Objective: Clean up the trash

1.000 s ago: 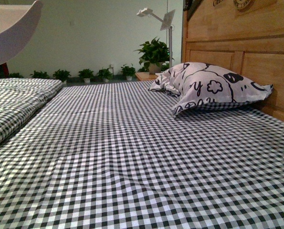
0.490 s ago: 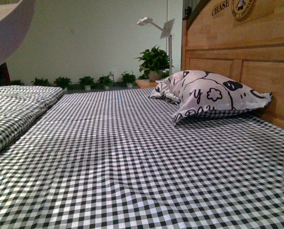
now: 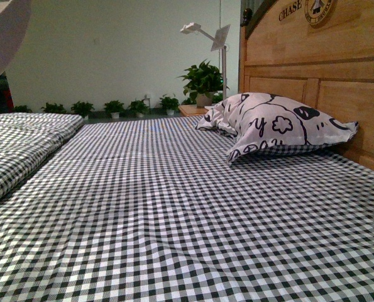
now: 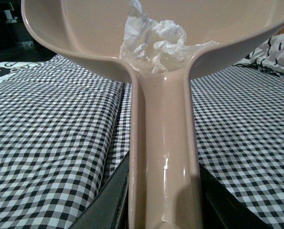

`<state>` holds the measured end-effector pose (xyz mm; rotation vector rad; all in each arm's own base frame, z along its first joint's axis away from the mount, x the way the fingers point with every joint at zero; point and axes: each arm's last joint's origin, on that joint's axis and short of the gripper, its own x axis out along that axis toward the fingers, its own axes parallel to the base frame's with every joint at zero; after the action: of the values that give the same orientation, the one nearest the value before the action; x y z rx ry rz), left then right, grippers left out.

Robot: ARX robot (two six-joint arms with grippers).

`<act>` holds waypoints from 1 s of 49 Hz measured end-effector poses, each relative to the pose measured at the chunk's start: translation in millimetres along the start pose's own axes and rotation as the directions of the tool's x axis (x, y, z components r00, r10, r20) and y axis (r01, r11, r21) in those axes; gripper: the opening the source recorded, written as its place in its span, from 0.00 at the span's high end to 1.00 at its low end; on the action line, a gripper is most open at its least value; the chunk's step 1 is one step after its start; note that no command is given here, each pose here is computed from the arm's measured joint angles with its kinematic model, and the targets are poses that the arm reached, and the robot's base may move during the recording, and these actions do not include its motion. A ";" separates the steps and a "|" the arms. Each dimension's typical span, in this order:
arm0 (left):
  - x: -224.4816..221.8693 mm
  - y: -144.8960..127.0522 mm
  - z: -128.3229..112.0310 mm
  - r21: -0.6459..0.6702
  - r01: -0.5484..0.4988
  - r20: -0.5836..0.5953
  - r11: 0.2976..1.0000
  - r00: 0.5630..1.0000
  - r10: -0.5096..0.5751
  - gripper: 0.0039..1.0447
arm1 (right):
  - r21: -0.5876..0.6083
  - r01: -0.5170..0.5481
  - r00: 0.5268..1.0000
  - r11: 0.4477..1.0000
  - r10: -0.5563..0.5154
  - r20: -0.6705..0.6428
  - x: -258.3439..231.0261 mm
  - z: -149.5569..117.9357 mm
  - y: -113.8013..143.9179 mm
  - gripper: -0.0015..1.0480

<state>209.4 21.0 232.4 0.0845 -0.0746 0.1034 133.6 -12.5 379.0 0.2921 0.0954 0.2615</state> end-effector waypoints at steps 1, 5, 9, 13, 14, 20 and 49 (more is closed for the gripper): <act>0.1 0.1 -0.2 0.000 0.000 0.000 1.000 1.000 0.000 0.74 | -0.001 0.000 1.000 1.000 0.000 0.001 -0.3 0.1 0.2 0.81; 0.5 1.3 -1.4 -0.015 0.003 -0.004 1.000 1.000 -0.003 0.74 | -0.005 0.005 1.000 1.000 -0.005 0.001 -0.9 -1.3 1.1 0.81; 1.0 2.2 -2.7 -0.024 -0.001 -0.010 1.000 1.000 0.001 0.74 | -0.005 0.013 1.000 1.000 -0.013 -0.012 -0.5 -3.9 1.1 0.81; 1.1 2.4 -2.9 -0.026 -0.002 -0.011 1.000 1.000 0.002 0.74 | -0.007 0.011 1.000 1.000 -0.011 -0.012 -0.4 -4.0 1.4 0.81; 1.1 2.4 -2.9 -0.025 -0.002 -0.011 1.000 1.000 0.002 0.74 | -0.007 0.011 1.000 1.000 -0.011 -0.012 -0.4 -4.0 1.4 0.81; 1.1 2.4 -2.9 -0.026 -0.002 -0.011 1.000 1.000 0.002 0.74 | -0.010 0.012 1.000 1.000 -0.013 -0.012 -0.4 -4.0 1.3 0.81; 1.1 2.4 -2.9 -0.026 -0.002 -0.011 1.000 1.000 0.002 0.74 | -0.011 0.013 1.000 1.000 -0.014 -0.012 -0.5 -4.0 1.4 0.81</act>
<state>210.4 23.8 229.8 0.0582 -0.0652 0.1048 132.2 -10.3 375.6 0.2786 0.1073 0.2503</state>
